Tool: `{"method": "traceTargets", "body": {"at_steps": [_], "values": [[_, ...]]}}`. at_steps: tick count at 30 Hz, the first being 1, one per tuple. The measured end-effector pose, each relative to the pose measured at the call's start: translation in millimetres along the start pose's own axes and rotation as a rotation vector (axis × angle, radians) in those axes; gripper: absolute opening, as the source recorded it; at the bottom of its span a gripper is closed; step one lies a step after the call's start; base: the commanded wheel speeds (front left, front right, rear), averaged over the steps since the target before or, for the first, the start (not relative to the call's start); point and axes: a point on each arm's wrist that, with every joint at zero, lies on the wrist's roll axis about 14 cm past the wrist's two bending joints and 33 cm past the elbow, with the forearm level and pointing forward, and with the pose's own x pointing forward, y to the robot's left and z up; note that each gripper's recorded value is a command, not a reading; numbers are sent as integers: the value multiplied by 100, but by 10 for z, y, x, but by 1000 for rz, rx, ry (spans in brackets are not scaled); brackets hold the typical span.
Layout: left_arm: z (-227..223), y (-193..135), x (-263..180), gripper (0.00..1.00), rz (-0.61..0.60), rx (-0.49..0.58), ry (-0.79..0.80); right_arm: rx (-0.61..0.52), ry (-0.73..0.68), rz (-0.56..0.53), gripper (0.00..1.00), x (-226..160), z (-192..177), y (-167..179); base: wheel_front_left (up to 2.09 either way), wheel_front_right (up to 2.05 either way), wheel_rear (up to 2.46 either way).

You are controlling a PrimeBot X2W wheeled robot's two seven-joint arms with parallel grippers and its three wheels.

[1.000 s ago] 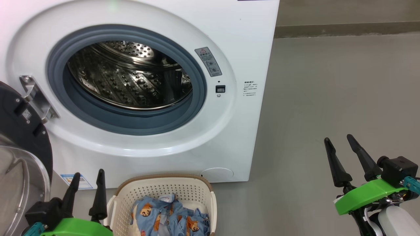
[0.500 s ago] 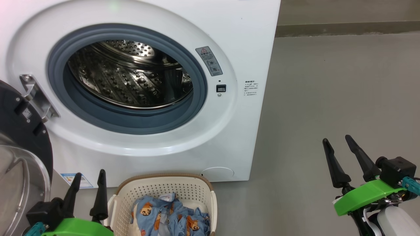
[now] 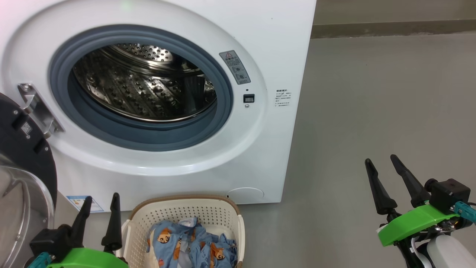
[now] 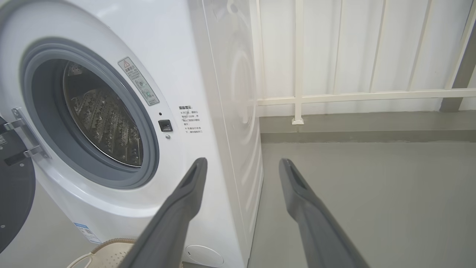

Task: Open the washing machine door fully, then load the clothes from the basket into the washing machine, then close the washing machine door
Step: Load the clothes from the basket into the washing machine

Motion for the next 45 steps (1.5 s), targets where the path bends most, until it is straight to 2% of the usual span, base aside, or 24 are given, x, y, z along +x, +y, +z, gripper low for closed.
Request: {"method": "traceTargets", "body": {"at_steps": [13,22,45], "values": [[-152,-39,128,100,-15,3,48,23,62,-32,100,-10,-234,-83,0,0,0],[-427,-76,298,100,-37,10,142,38,85,-45,100,107,-348,-134,0,0,0],[-1658,-138,776,100,-115,18,505,34,166,-63,100,624,-847,-339,0,0,0]]}}
